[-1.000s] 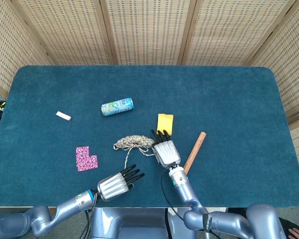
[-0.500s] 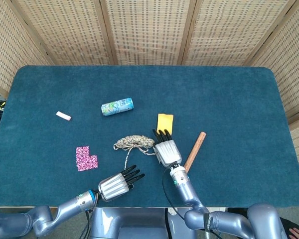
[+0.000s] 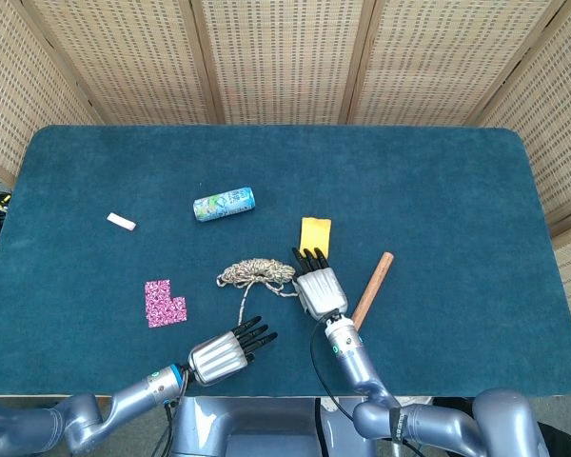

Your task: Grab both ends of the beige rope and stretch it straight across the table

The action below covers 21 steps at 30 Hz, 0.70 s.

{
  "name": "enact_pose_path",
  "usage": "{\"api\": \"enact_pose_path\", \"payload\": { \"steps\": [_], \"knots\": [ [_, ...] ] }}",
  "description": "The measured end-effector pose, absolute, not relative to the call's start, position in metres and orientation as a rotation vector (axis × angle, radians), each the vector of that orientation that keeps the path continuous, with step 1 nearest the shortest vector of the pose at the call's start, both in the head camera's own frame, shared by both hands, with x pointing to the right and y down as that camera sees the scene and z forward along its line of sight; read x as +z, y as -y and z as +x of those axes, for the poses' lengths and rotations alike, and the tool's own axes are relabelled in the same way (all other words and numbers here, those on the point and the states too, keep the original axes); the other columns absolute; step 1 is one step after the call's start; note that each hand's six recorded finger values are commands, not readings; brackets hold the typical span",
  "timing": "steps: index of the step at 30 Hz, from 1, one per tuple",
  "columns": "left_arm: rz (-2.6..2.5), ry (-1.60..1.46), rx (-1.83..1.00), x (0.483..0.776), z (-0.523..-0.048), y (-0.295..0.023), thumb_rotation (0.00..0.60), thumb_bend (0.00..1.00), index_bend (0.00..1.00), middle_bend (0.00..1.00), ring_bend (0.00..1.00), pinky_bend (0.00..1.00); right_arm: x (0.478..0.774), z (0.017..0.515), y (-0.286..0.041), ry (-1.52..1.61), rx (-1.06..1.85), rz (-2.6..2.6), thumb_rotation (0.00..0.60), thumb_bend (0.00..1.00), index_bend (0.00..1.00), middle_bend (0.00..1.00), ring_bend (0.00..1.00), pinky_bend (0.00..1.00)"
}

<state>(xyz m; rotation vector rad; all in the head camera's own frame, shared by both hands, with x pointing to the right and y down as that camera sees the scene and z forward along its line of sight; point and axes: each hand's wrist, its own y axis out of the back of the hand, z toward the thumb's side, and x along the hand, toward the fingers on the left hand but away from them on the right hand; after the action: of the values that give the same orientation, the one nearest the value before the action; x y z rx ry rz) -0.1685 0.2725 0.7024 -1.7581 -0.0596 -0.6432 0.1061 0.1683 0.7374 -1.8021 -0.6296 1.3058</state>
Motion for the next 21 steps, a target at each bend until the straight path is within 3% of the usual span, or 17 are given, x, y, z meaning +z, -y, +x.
{"api": "enact_pose_path", "payload": {
  "steps": [5, 21],
  "knots": [
    [-1.761, 0.057, -0.648, 0.702, -0.169, -0.272, 0.600, 0.51, 0.65, 0.00, 0.00, 0.00, 0.737, 0.107, -0.168, 0.628, 1.308, -1.799, 0.600, 0.49, 0.68, 0.02, 0.00, 0.00],
    [-1.744, -0.038, -0.721, 0.690, -0.202, -0.240, 0.600, 0.53, 0.67, 0.00, 0.00, 0.00, 0.730, 0.113, -0.159, 0.638, 1.281, -1.774, 0.600, 0.49, 0.70, 0.03, 0.00, 0.00]
  ]
}}
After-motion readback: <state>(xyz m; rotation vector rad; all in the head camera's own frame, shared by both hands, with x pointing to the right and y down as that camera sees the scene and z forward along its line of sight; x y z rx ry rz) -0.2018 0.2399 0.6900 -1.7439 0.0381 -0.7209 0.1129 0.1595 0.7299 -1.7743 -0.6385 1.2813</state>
